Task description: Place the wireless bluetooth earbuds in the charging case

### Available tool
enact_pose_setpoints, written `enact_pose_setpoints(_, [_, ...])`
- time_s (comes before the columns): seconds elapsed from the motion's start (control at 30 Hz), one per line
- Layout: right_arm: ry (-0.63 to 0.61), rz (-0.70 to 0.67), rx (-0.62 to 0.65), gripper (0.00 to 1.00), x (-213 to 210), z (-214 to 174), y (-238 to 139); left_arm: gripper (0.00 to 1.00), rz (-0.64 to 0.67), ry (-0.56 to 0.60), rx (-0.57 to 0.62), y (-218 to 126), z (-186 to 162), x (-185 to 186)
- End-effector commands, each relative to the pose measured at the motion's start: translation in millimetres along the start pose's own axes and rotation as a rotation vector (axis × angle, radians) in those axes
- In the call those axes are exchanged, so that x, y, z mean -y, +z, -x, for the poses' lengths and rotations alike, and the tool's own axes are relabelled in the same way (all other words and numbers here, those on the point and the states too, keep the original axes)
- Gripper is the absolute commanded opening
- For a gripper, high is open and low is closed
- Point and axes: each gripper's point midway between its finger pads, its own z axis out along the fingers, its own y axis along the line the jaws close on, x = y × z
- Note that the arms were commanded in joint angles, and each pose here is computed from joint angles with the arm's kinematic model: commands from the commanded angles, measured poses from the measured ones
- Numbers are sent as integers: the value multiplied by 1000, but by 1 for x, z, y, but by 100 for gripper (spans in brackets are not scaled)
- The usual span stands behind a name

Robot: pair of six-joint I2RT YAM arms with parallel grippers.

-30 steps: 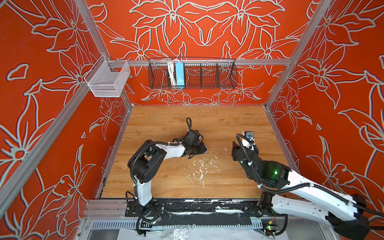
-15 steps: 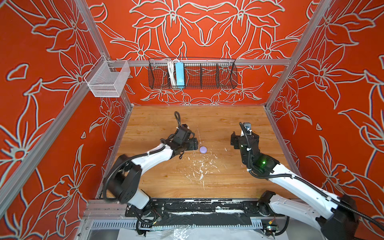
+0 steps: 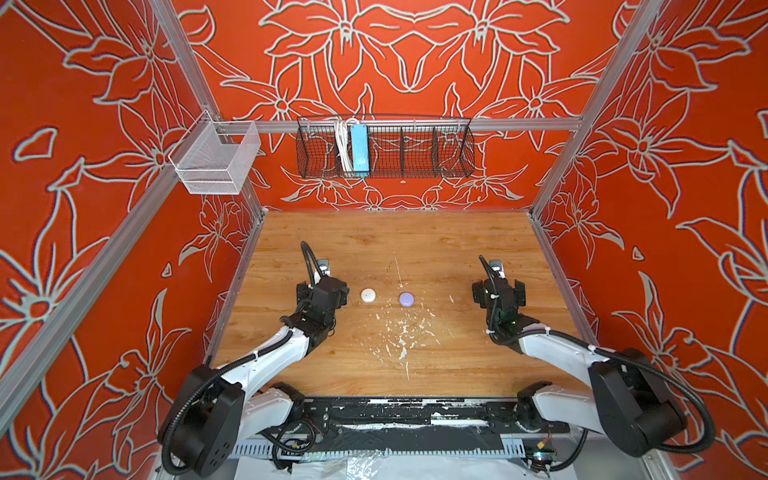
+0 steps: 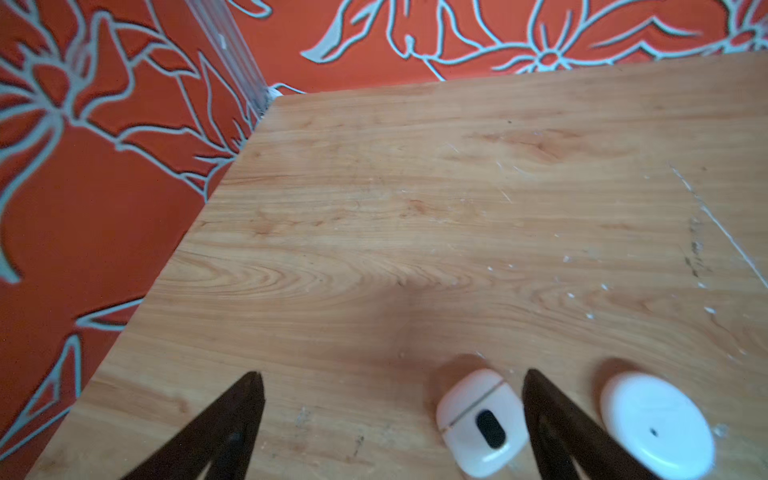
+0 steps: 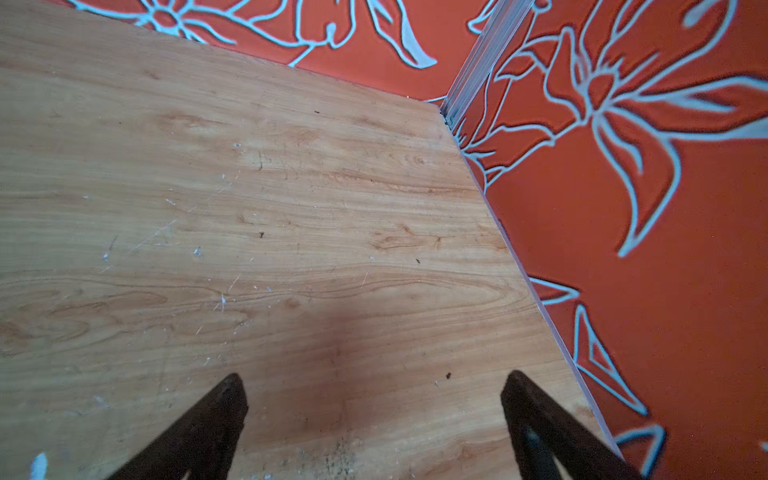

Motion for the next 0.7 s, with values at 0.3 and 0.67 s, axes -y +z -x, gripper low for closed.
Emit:
enact_pose_setpoints(0.3, [27,26,111,98,5,5,21,99,-15,-76,-61,52,-18,-29])
enact_pose_setpoints(0.67, [183,174,107,98,13,-11,37,98,-219,-105,-50,52,-32,-14])
